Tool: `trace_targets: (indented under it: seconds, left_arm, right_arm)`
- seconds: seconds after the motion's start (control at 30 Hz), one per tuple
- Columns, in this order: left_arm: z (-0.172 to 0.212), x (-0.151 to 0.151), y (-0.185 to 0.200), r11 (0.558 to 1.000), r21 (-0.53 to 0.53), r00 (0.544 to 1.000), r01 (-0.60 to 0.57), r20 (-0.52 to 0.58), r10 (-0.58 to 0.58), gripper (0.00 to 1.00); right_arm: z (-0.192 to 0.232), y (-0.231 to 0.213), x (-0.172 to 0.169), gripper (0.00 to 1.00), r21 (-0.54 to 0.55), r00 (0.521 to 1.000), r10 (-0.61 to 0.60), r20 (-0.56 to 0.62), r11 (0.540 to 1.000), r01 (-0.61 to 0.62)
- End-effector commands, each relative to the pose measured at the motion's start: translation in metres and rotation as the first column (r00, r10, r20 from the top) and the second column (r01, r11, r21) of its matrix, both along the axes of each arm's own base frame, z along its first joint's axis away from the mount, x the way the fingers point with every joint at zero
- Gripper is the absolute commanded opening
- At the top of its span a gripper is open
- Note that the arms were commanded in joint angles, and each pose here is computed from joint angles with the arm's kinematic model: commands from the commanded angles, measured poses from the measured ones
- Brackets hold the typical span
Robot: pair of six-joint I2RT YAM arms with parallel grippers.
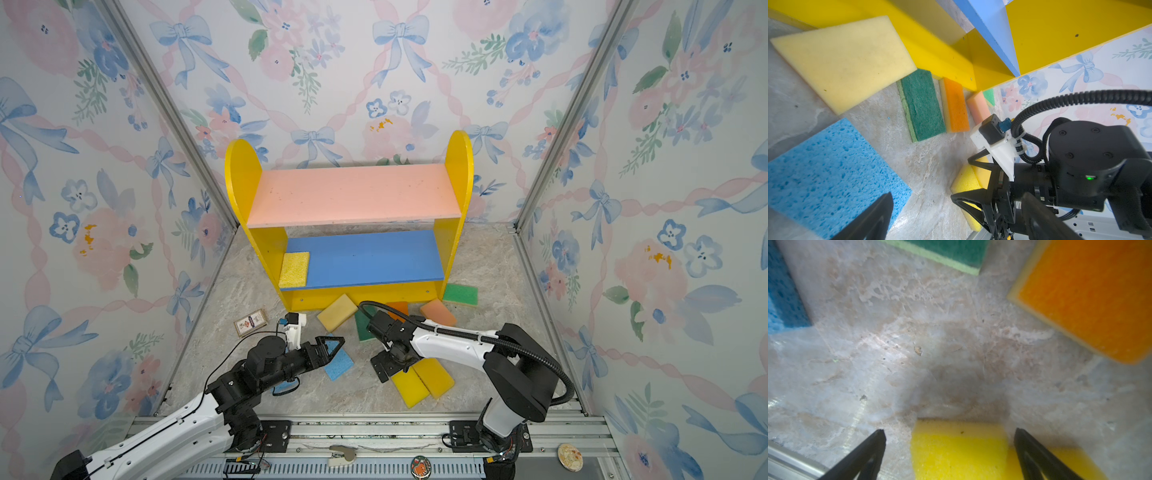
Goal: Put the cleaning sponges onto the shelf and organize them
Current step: 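Grasp the yellow scrub sponge with the right gripper and lift it, then bring the sponge to the left gripper while the left gripper grasps its edge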
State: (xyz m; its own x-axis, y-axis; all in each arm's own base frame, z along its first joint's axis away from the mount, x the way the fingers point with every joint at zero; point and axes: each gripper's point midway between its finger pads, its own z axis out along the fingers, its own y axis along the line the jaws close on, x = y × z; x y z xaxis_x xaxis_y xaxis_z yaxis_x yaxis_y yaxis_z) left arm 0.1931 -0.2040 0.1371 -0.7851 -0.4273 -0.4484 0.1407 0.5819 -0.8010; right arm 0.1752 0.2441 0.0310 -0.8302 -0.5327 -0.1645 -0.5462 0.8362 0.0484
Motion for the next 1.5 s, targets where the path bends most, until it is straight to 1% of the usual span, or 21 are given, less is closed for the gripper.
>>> trace_targets:
  seconds: [0.0,0.1,0.27,0.5,0.6,0.7,0.83,0.9,1.03,1.13,1.23,1.37,1.47]
  left_arm:
    - [0.006,0.0,-0.001,1.0,-0.021,1.0,-0.002,0.016,0.002,0.98]
    - [0.006,0.0,-0.001,1.0,-0.023,1.0,-0.004,0.014,0.005,0.98]
    - [0.006,0.0,-0.001,1.0,-0.025,1.0,-0.004,0.013,0.005,0.98]
    - [0.005,0.0,-0.002,1.0,-0.021,1.0,0.0,0.005,0.0,0.98]
    - [0.005,0.0,-0.002,1.0,-0.024,1.0,0.002,0.007,-0.002,0.98]
    - [0.007,-0.001,-0.003,1.0,-0.027,1.0,0.005,0.011,-0.005,0.98]
    - [0.009,-0.003,-0.007,0.999,-0.018,0.999,0.041,0.018,-0.041,0.98]
    - [0.009,-0.006,-0.012,0.998,-0.014,0.998,0.062,0.025,-0.061,0.98]
    - [0.009,-0.015,-0.027,0.992,0.012,0.99,0.129,0.049,-0.13,0.98]
    - [0.008,-0.025,-0.041,0.983,0.037,0.98,0.182,0.08,-0.185,0.98]
    - [0.01,-0.031,-0.051,0.975,0.041,0.968,0.22,0.114,-0.223,0.98]
    - [0.022,-0.033,-0.065,0.963,0.009,0.95,0.268,0.161,-0.266,0.98]
    - [0.025,-0.033,-0.074,0.958,0.016,0.942,0.287,0.176,-0.285,0.98]
  right_arm:
    - [-0.005,-0.014,-0.007,0.99,-0.056,1.0,-0.014,-0.003,0.998,0.014]
    - [-0.006,-0.015,-0.01,0.98,-0.056,1.0,-0.019,-0.009,0.998,0.018]
    - [-0.01,-0.019,-0.015,0.92,-0.08,1.0,-0.021,-0.004,0.997,0.021]
    - [-0.012,-0.015,-0.013,0.78,-0.08,0.999,-0.027,0.016,0.996,0.028]
    - [-0.009,-0.011,-0.009,0.75,-0.069,0.999,-0.033,0.029,0.997,0.035]
    - [0.005,-0.001,-0.003,0.73,-0.021,0.998,-0.047,0.05,0.999,0.048]
    - [0.034,0.009,0.011,0.71,0.07,0.991,-0.105,0.083,0.993,0.099]
    - [0.052,0.014,0.02,0.71,0.134,0.985,-0.147,0.095,0.982,0.133]
    - [0.085,0.021,0.038,0.69,0.259,0.968,-0.229,0.103,0.946,0.196]
    - [0.106,0.028,0.046,0.69,0.308,0.963,-0.244,0.118,0.931,0.198]
    - [0.12,0.04,0.05,0.68,0.351,0.964,-0.242,0.107,0.917,0.191]
    - [0.13,0.053,0.056,0.68,0.373,0.967,-0.235,0.099,0.91,0.182]
    - [0.135,0.061,0.06,0.68,0.394,0.968,-0.234,0.093,0.901,0.181]
